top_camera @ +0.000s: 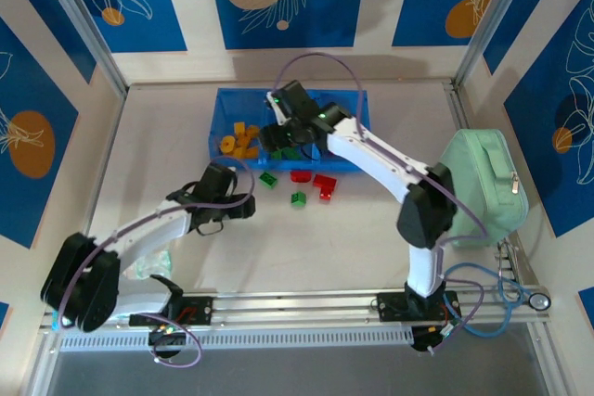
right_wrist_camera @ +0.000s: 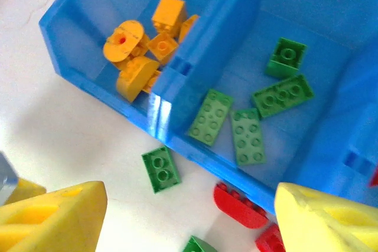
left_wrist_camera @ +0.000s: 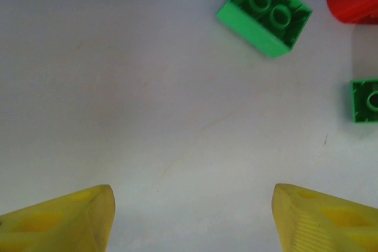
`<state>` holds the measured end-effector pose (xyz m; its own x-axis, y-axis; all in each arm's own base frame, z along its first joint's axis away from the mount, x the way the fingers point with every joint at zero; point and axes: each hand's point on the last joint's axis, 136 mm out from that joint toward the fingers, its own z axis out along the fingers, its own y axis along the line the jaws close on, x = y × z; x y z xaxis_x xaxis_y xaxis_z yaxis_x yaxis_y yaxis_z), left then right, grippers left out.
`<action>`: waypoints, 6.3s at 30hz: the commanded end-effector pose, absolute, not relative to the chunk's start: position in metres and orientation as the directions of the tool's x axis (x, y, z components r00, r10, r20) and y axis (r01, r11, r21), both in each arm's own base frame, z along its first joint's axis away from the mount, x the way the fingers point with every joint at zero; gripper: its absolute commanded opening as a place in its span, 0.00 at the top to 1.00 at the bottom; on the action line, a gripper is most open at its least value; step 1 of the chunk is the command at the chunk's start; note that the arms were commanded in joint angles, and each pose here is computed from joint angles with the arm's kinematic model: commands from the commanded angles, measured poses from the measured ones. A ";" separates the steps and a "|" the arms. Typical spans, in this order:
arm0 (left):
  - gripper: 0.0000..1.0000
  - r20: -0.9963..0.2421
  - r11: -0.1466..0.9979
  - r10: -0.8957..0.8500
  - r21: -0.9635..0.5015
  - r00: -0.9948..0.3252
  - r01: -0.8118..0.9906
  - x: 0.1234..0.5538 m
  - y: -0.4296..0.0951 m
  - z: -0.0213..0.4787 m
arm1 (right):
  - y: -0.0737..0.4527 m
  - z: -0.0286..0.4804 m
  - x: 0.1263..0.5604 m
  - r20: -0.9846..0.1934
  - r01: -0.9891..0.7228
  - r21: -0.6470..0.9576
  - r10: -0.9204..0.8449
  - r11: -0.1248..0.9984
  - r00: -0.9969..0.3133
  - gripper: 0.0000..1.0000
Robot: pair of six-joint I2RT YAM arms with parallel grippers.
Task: Sort the legos into containers by color
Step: Pick up the lego from the center of the table, then place the lego in the container, then pick up the lego from the center of the table, then place the lego in the container.
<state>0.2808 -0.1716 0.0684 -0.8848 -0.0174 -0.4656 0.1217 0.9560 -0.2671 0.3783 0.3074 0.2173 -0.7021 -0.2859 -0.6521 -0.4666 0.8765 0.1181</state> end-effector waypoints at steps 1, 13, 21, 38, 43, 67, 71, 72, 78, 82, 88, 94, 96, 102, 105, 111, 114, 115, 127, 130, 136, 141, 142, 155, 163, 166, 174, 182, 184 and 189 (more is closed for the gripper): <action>0.28 -0.502 0.949 0.069 -0.233 -0.862 0.212 0.304 -0.190 0.077 | 0.284 0.217 0.371 -0.668 -0.417 0.160 -0.213 0.895 -0.713 0.24; 0.26 -0.433 0.948 0.227 -0.108 -0.872 0.300 0.360 -0.217 0.050 | 0.204 0.169 0.320 -0.591 -0.268 0.199 -0.103 0.943 -0.800 0.24; 0.26 -0.409 0.940 0.274 -0.077 -0.870 0.332 0.378 -0.227 0.039 | 0.182 0.164 0.308 -0.585 -0.222 0.219 -0.055 0.950 -0.809 0.24; 0.36 -0.388 0.917 0.328 -0.089 -0.861 0.389 0.365 -0.253 0.027 | 0.182 0.163 0.309 -0.582 -0.213 0.240 -0.036 0.947 -0.812 0.24; 0.47 -0.381 0.921 0.323 -0.082 -0.866 0.380 0.360 -0.251 0.023 | 0.181 0.160 0.308 -0.579 -0.205 0.238 -0.030 0.949 -0.815 0.24; 0.60 -0.568 0.903 0.284 -0.113 -0.772 0.415 0.374 -0.265 0.128 | 0.176 0.159 0.304 -0.583 -0.187 0.254 -0.004 0.949 -0.813 0.24; 0.60 -0.576 0.902 0.291 -0.100 -0.763 0.420 0.398 -0.274 0.134 | 0.175 0.156 0.297 -0.574 -0.188 0.263 -0.003 0.946 -0.819 0.24; 0.60 -0.573 0.902 0.293 -0.098 -0.765 0.420 0.403 -0.275 0.133 | 0.175 0.155 0.296 -0.571 -0.187 0.264 -0.002 0.946 -0.821 0.24; 0.60 -0.564 0.906 0.309 -0.071 -0.765 0.418 0.441 -0.287 0.132 | 0.172 0.145 0.281 -0.545 -0.179 0.273 -0.001 0.945 -0.838 0.24; 0.53 -0.563 0.908 0.311 -0.061 -0.766 0.414 0.455 -0.291 0.130 | 0.171 0.140 0.273 -0.537 -0.183 0.265 -0.013 0.947 -0.843 0.24; 0.36 -0.586 0.907 0.308 -0.057 -0.750 0.417 0.457 -0.291 0.147 | 0.177 0.138 0.269 -0.534 -0.210 0.250 -0.046 0.945 -0.844 0.23; 0.31 -0.625 0.904 0.286 -0.075 -0.727 0.420 0.449 -0.286 0.169 | 0.189 0.137 0.271 -0.533 -0.244 0.237 -0.084 0.940 -0.842 0.23; 0.30 -0.633 0.905 0.283 -0.074 -0.721 0.420 0.446 -0.284 0.176 | 0.195 0.136 0.271 -0.531 -0.260 0.230 -0.103 0.938 -0.841 0.23; 0.30 -0.667 0.911 0.243 -0.092 -0.704 0.402 0.427 -0.271 0.196 | 0.216 0.128 0.270 -0.509 -0.315 0.202 -0.176 0.927 -0.843 0.22; 0.30 -0.679 0.916 0.219 -0.104 -0.701 0.388 0.413 -0.260 0.198 | 0.229 0.121 0.271 -0.482 -0.345 0.197 -0.216 0.918 -0.849 0.22; 0.30 -0.677 0.931 0.189 -0.106 -0.711 0.348 0.382 -0.234 0.191 | 0.257 0.104 0.274 -0.419 -0.399 0.171 -0.300 0.901 -0.857 0.21; 0.30 -0.672 0.939 0.177 -0.104 -0.719 0.329 0.367 -0.222 0.186 | 0.268 0.094 0.277 -0.386 -0.404 0.169 -0.317 0.899 -0.866 0.21; 0.30 -0.670 0.941 0.173 -0.105 -0.721 0.323 0.362 -0.218 0.184 | 0.271 0.091 0.278 -0.375 -0.404 0.168 -0.320 0.899 -0.870 0.21; 0.30 -0.646 0.965 0.084 -0.137 -0.758 0.224 0.312 -0.177 0.149 | 0.292 0.055 0.283 -0.244 -0.374 0.148 -0.333 0.915 -0.911 0.21; 0.30 -0.639 0.968 0.060 -0.150 -0.767 0.201 0.301 -0.170 0.140 | 0.295 0.049 0.283 -0.219 -0.365 0.147 -0.330 0.919 -0.918 0.21; 0.30 -0.616 0.974 0.024 -0.162 -0.788 0.157 0.282 -0.156 0.121 | 0.300 0.041 0.283 -0.192 -0.357 0.150 -0.327 0.922 -0.925 0.21; 0.30 -0.594 0.972 -0.009 -0.194 -0.804 0.133 0.269 -0.151 0.106 | 0.305 0.036 0.286 -0.175 -0.352 0.155 -0.325 0.923 -0.929 0.21; 0.30 -0.589 0.972 -0.013 -0.196 -0.808 0.127 0.266 -0.149 0.103 | 0.306 0.034 0.286 -0.169 -0.351 0.154 -0.326 0.923 -0.930 0.21; 0.30 -0.573 0.977 -0.015 -0.183 -0.819 0.110 0.257 -0.141 0.089 | 0.309 0.018 0.289 -0.130 -0.331 0.139 -0.314 0.933 -0.940 0.35; 0.30 -0.582 0.977 -0.017 -0.183 -0.813 0.111 0.258 -0.141 0.093 | 0.308 0.039 0.291 -0.179 -0.341 0.127 -0.317 0.932 -0.932 0.66; 0.30 -0.587 0.974 -0.019 -0.194 -0.809 0.118 0.258 -0.143 0.096 | 0.313 0.061 0.302 -0.230 -0.358 0.130 -0.323 0.925 -0.918 0.67; 0.31 -0.661 0.941 -0.084 -0.298 -0.746 0.158 0.253 -0.149 0.116 | 0.325 0.125 0.359 -0.376 -0.390 0.132 -0.318 0.911 -0.870 0.67; 0.31 -0.636 0.945 -0.091 -0.299 -0.766 0.136 0.238 -0.140 0.110 | 0.327 0.151 0.420 -0.437 -0.381 0.120 -0.296 0.917 -0.849 0.67; 0.31 -0.636 0.944 -0.103 -0.304 -0.765 0.126 0.235 -0.137 0.110 | 0.327 0.151 0.432 -0.442 -0.377 0.114 -0.293 0.919 -0.848 0.67; 0.31 -0.637 0.948 -0.114 -0.300 -0.762 0.109 0.227 -0.129 0.110 | 0.325 0.147 0.452 -0.444 -0.362 0.099 -0.285 0.927 -0.850 0.67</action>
